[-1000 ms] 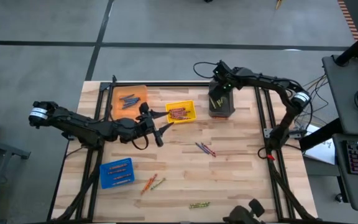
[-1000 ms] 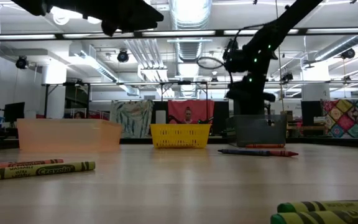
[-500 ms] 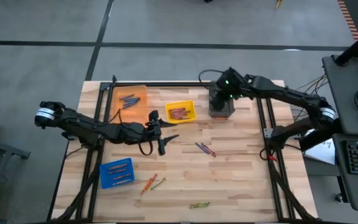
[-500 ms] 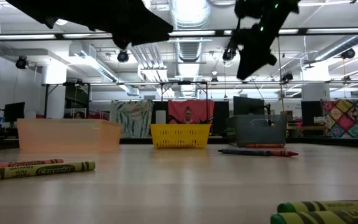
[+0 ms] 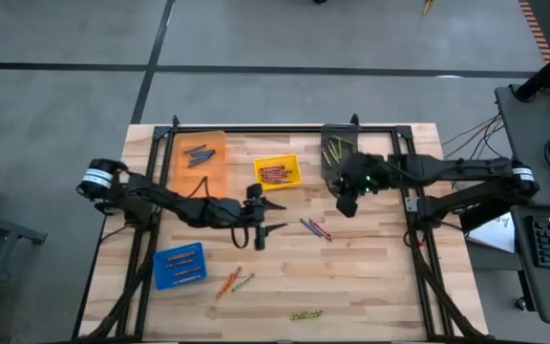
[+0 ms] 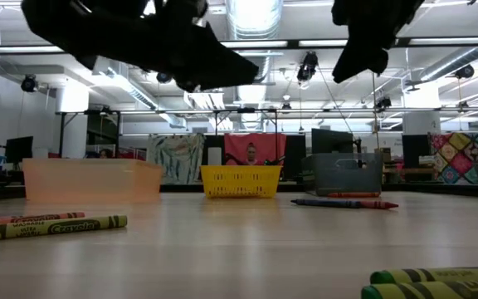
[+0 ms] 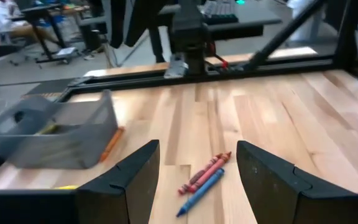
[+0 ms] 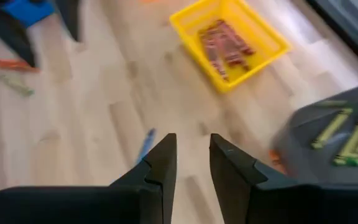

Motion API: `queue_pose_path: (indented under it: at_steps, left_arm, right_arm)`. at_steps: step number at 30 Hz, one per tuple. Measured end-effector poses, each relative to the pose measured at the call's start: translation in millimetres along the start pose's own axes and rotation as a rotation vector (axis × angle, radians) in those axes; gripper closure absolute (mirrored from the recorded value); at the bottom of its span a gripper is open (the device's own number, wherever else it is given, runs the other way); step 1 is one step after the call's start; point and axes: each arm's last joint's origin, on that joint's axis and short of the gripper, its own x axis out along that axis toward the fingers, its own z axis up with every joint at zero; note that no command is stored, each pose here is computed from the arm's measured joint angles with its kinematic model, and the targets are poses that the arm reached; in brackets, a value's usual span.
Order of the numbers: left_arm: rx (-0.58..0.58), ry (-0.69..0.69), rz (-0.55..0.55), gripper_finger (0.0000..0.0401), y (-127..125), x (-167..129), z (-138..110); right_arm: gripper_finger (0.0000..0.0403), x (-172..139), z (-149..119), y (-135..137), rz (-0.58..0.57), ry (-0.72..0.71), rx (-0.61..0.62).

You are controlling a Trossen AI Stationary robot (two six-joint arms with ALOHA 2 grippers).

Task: Sort crayons
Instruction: Put the blue crayon into the orange bin

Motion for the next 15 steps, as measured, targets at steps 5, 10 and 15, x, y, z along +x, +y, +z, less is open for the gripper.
queue_pose_path:
  at_steps: [5,10,15]
  left_arm:
    - [0.092,0.034,-0.052,0.0204,-10,31,-7]
    - [0.213,0.115,-0.081,0.0204,-15,61,-20]
    - [0.236,0.200,-0.116,0.0204,-7,85,-37]
  right_arm:
    - [0.0317,2,-15,14,0.067,-0.024,-0.015]
    - [0.0319,1,-22,22,0.097,-0.016,-0.038]
    - [0.0325,1,-26,27,0.116,-0.011,-0.054]
